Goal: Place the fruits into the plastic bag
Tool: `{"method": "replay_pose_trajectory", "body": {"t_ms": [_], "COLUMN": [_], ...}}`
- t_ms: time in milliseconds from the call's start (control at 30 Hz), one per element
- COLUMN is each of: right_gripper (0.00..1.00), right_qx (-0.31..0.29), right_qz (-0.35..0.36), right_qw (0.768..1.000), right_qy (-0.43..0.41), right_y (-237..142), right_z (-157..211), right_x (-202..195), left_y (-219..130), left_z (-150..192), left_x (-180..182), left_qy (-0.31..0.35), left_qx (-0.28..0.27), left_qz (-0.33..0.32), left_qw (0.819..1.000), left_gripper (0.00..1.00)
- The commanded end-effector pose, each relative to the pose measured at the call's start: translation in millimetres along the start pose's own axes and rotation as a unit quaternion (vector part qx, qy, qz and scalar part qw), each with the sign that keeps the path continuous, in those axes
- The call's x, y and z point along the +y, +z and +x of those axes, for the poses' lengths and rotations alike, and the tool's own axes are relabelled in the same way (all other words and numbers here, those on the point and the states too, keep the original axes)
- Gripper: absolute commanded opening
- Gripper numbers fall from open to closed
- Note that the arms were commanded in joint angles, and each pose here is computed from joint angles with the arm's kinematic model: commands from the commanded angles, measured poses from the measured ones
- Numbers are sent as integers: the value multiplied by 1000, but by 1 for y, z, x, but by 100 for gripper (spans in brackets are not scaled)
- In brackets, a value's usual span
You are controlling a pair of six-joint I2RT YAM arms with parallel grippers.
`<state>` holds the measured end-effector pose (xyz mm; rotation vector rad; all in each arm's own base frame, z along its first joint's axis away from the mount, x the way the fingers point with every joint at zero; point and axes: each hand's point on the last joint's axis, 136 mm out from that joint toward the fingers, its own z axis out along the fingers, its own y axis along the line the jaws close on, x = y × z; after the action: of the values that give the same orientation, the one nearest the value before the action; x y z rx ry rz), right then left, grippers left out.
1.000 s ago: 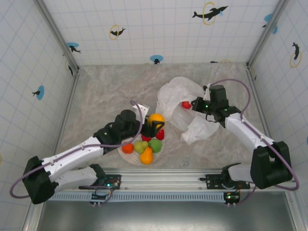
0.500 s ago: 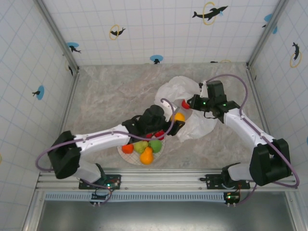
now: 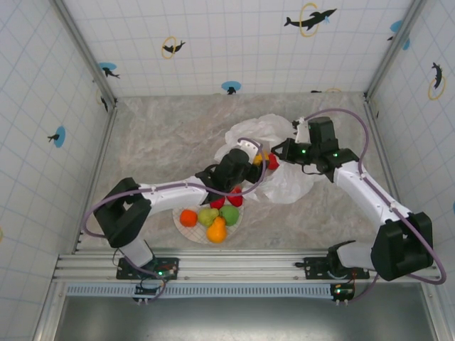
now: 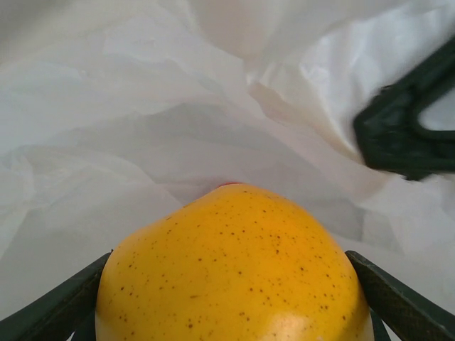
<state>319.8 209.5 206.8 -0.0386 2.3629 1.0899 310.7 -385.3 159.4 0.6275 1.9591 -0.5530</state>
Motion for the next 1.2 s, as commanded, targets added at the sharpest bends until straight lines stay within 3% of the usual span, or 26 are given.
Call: {"method": "replay_pose_trajectory", "body": {"t_ms": [0, 267, 767, 1167], "right_gripper": [0, 0, 0, 0], "right_qx": [-14, -60, -99, -109], "right_qz": [-57, -116, -130, -125], "right_qw": [998, 988, 973, 971], "right_qy": [9, 80, 163, 170], "right_y": [-6, -7, -10, -15], "right_z": [-5, -9, -5, -8], "right_x": [22, 25, 1, -13], "left_y": [13, 25, 70, 61], "left_z": [-6, 7, 26, 27], "left_x": [-16, -56, -63, -54], "left_qy": [-17, -73, -122, -96], "left_qx": [-18, -10, -13, -14], "left_qz": [37, 154, 164, 144], "left_qw": [999, 985, 979, 985], "left_gripper": [53, 59, 75, 89]}}
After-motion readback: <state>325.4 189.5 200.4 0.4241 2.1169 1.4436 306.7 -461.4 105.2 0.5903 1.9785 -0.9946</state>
